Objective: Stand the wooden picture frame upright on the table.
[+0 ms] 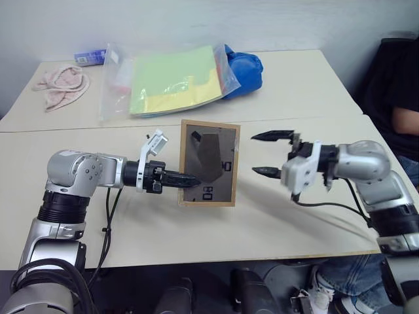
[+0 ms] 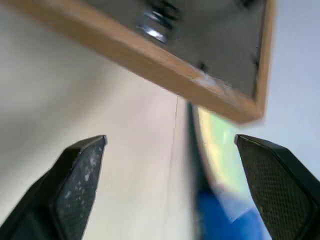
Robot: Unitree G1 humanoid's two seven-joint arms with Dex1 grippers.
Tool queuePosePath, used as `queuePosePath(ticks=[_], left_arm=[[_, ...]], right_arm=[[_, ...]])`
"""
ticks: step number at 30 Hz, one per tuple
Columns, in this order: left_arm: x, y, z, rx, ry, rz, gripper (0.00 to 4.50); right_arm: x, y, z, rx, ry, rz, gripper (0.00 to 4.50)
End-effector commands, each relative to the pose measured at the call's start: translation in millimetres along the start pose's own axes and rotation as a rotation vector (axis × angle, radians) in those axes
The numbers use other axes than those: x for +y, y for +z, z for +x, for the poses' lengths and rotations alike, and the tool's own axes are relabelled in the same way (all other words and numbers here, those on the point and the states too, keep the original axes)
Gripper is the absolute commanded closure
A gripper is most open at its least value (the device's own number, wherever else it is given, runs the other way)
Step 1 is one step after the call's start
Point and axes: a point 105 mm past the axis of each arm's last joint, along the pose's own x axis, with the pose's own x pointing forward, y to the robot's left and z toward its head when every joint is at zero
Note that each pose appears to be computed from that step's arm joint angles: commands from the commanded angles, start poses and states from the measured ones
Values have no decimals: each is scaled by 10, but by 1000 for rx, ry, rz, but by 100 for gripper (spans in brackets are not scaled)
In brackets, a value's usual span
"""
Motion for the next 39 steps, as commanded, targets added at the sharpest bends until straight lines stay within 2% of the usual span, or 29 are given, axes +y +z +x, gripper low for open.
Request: queuePosePath(ticks=[1, 3, 7, 12, 15, 17, 22, 25, 28, 32, 33, 34, 36, 39], left_arm=[[-201, 110, -7, -10, -67, 64, 324], [-212, 100, -3, -3, -70, 61, 324], [-225, 99, -10, 2, -67, 57, 324], [-228, 103, -82, -4, -50, 43, 324], [-212, 77, -128, -9, -23, 58, 224], [-218, 64, -185, -21, -13, 60, 157], [-216, 62, -291, -46, 24, 65, 7], [-264, 74, -481, -93, 66, 105, 0], [-410, 103, -796, -171, 123, 241, 0], [-712, 155, -1112, -271, 210, 531, 0], [-753, 184, -1158, -314, 250, 598, 0], [-768, 195, -1184, -339, 293, 652, 0], [-740, 137, -1161, -328, 394, 785, 0], [-666, -3, -989, -292, 448, 886, 0]], right_arm=[[-182, 65, 114, -75, -151, -181, 45], [-238, 34, 208, -80, -207, -197, 88], [-230, -18, 311, -81, -226, -235, 211], [-207, -40, 288, -90, -256, -269, 261], [-290, 1, 285, -120, -305, -288, 280], [-325, 27, 292, -140, -319, -300, 319], [-329, 12, 292, -145, -318, -307, 324], [-320, -30, 300, -138, -316, -272, 324], [-308, -49, 292, -142, -315, -230, 324], [-260, -97, 289, -151, -343, -28, 324], [-228, -144, 328, -120, -350, 80, 324], [-191, -192, 359, -90, -347, 196, 324], [-64, -256, 423, -70, -296, 580, 324], [34, -126, 463, -202, -206, 1016, 325]])
